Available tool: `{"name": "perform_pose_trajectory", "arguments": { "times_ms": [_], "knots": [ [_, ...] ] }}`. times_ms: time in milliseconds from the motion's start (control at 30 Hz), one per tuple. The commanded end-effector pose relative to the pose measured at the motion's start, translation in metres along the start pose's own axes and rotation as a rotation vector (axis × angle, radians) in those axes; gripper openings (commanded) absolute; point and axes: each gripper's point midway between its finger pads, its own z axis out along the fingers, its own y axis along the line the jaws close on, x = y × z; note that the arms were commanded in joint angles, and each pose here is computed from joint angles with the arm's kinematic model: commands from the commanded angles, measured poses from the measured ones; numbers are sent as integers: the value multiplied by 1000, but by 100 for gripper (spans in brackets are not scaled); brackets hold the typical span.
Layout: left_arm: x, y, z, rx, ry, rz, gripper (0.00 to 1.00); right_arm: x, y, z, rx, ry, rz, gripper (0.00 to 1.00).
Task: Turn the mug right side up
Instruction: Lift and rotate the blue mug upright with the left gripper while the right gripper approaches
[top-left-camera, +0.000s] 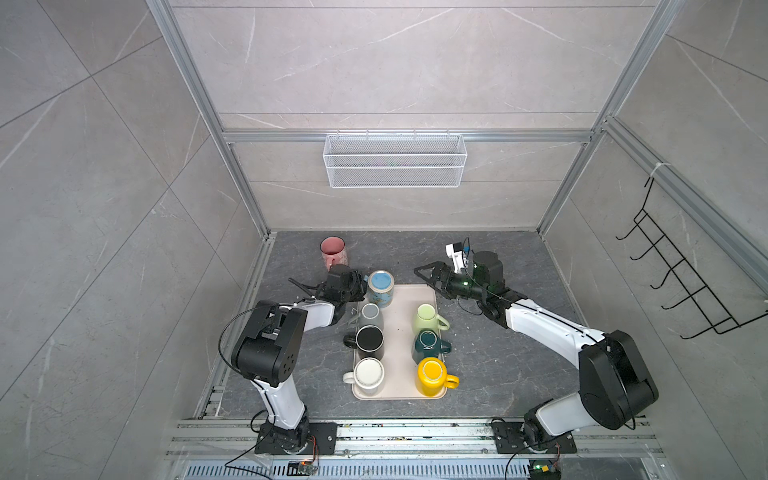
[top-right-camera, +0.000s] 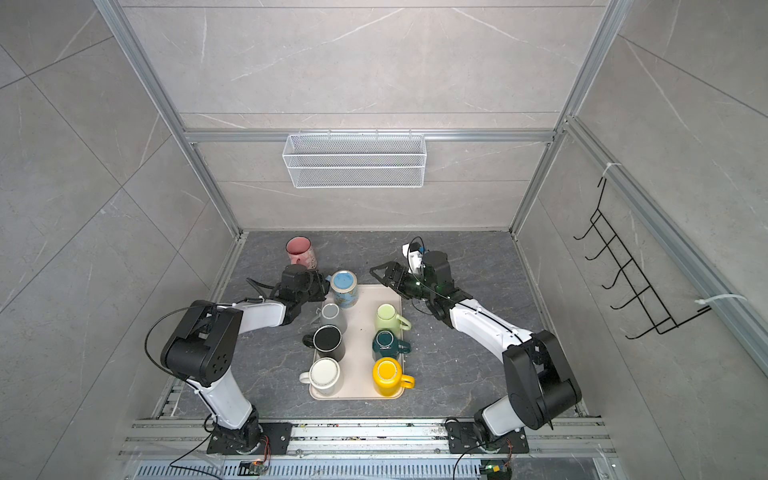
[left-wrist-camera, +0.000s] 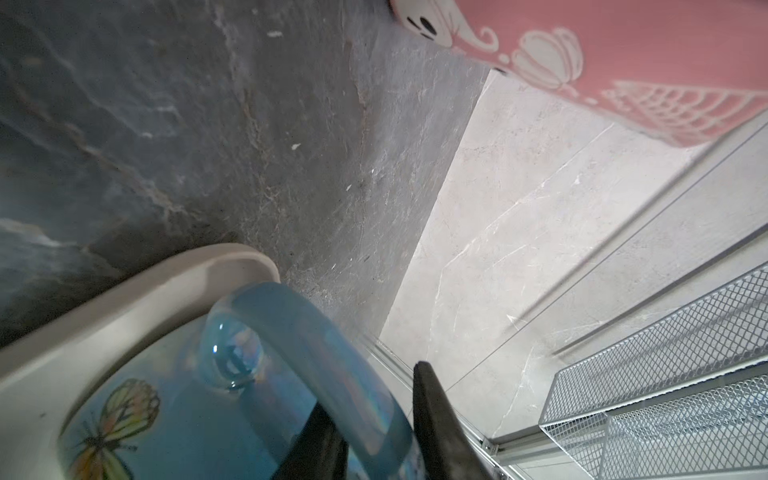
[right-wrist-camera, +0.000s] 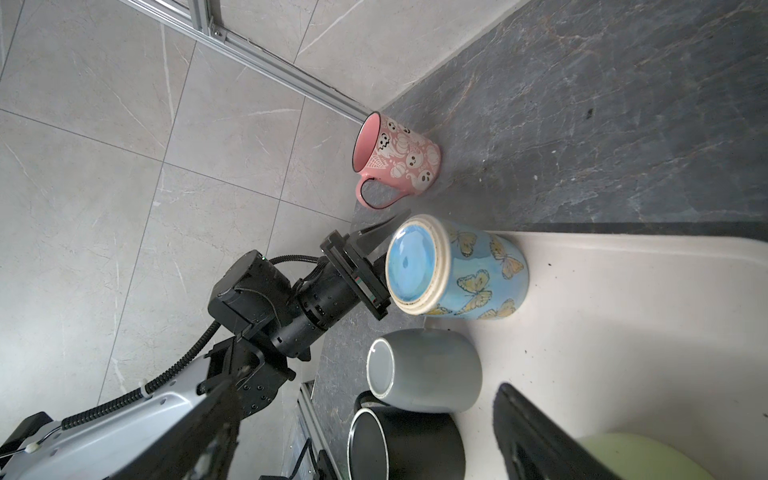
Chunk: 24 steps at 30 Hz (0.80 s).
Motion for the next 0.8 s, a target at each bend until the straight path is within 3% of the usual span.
{"name": "perform_pose_trajectory", "arguments": {
  "times_ms": [0,300,567,767],
  "knots": [
    [-7,-31,4,108,-31,45,0,-10,12,0,-35,-16,-13,96],
    [21,-84,-12,269,59,233,0,-10,14,-4,-36,-18,-18,95],
    [67,-151,-58,442,109,614,0,-9,20,-10,-43,-26,-29,95],
    [114,-183,-110,605,136,961,0,-9,23,-14,-43,-32,-33,95]
  ]
}}
